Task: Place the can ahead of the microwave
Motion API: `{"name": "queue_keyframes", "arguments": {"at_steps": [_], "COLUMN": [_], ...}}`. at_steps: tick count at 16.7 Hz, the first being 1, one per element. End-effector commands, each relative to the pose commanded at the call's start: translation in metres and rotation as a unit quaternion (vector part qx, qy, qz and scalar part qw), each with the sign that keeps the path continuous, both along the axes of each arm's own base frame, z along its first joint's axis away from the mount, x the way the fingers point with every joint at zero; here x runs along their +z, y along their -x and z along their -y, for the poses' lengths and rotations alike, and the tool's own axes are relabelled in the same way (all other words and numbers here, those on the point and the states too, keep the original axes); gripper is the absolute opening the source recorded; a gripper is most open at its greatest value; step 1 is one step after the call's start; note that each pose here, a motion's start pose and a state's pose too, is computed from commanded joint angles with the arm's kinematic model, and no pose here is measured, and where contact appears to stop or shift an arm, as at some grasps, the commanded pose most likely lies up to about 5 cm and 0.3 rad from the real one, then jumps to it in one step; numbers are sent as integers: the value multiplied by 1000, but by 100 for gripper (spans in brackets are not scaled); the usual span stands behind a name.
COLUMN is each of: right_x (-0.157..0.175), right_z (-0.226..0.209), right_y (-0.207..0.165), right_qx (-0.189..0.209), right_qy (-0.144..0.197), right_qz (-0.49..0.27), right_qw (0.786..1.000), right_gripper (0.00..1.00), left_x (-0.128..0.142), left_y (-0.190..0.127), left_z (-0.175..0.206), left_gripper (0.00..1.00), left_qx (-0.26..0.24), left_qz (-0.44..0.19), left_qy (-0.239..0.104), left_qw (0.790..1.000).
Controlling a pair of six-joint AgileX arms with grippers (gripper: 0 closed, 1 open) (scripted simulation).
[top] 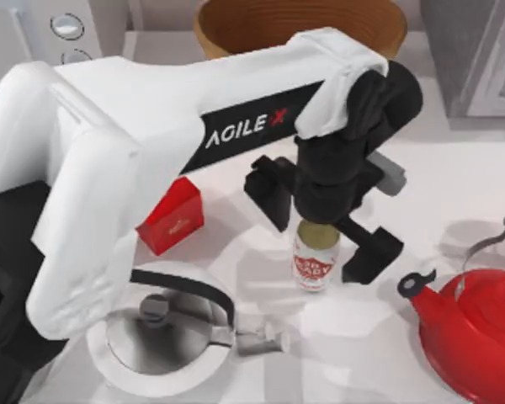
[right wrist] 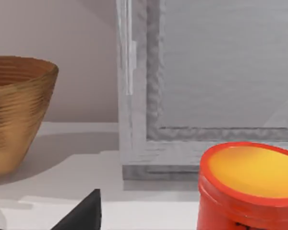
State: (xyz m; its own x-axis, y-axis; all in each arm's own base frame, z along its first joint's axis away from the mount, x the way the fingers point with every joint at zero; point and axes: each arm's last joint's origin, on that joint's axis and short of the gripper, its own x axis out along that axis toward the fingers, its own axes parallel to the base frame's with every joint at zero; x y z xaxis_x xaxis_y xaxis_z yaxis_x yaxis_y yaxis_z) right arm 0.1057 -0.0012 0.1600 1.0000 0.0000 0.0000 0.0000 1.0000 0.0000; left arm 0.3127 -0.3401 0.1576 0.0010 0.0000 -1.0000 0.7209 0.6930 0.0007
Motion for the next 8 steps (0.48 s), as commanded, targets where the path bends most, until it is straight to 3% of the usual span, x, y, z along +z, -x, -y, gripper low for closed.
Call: {"name": "queue_keyframes", "arguments": {"at_steps": [3,8], "right_x": [0,0], "right_z": [0,0], "right_y": [0,0], "right_qx": [0,0], "right_qy": [0,0], "right_qz": [0,0], "right_qw": [1000,1000], "right_gripper": [100,100], "left_x": [0,0], "left_y": [0,0], "left_z": [0,0], "left_gripper": [100,62], "left_qx": [0,0], "left_qz": [0,0], "left_qy": [0,0], "left_qw": [1000,1000]}}
